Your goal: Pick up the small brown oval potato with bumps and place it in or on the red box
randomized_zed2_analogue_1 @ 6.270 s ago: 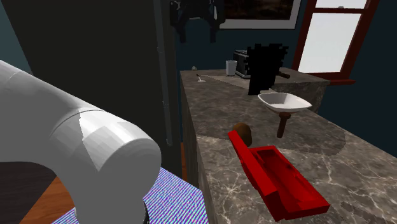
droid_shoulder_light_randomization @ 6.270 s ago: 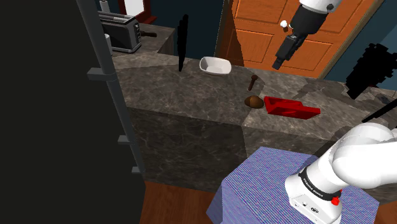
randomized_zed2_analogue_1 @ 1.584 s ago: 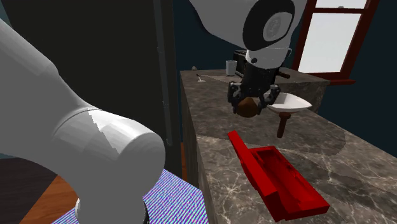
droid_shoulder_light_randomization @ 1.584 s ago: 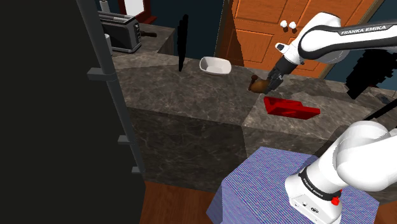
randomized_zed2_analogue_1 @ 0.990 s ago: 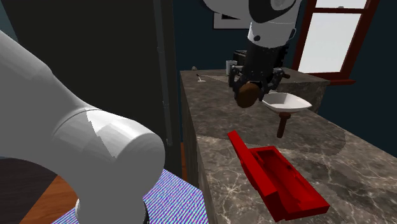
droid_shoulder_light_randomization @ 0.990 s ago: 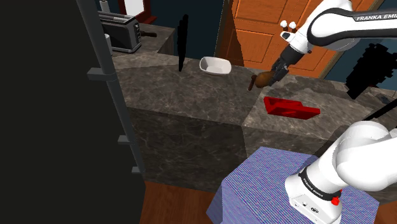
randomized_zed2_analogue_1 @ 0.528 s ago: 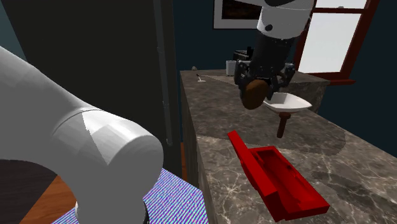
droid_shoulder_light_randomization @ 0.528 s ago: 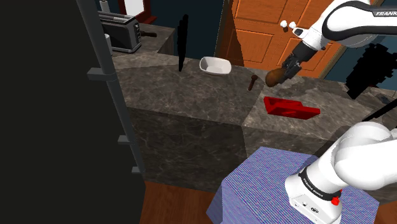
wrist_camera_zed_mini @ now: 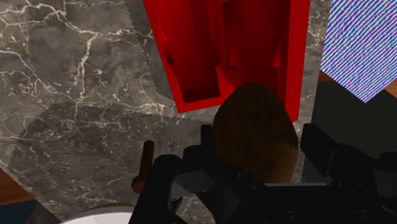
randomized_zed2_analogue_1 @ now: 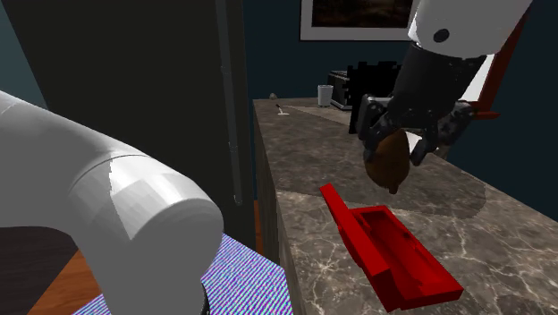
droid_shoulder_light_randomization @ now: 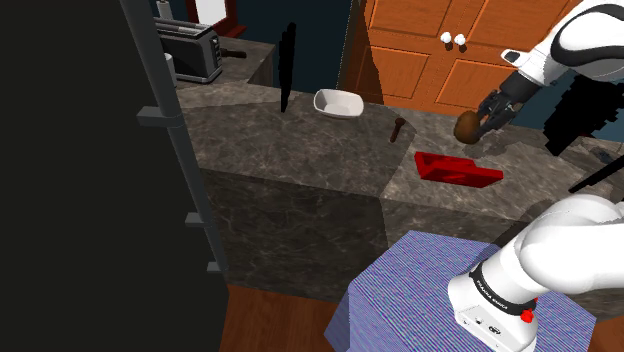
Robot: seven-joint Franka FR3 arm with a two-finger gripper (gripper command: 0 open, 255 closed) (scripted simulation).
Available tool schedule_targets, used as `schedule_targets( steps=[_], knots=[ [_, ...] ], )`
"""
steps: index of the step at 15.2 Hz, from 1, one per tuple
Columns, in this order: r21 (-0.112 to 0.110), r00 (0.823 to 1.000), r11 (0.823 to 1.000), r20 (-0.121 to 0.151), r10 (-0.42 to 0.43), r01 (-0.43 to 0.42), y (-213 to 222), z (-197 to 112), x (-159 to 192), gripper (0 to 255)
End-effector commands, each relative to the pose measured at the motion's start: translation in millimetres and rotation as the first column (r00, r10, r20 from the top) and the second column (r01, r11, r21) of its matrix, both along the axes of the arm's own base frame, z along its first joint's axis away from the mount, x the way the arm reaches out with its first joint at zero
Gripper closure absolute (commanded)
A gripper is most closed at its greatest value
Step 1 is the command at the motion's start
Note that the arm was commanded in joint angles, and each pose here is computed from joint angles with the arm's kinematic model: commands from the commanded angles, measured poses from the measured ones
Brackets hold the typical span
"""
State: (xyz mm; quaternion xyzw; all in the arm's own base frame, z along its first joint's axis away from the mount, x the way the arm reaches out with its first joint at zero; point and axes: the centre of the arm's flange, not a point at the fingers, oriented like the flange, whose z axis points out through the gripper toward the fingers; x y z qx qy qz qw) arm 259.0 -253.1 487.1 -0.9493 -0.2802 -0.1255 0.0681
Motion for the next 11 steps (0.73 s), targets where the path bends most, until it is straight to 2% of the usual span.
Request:
schedule_targets(
  steps=[1,11],
  knots=[
    [0.0,1.0,1.0,-0.001,0.002,-0.002,-19,-3,-22,255],
    [0.0,1.0,1.0,-0.001,0.002,-0.002,-19,-56,-22,255]
  ],
)
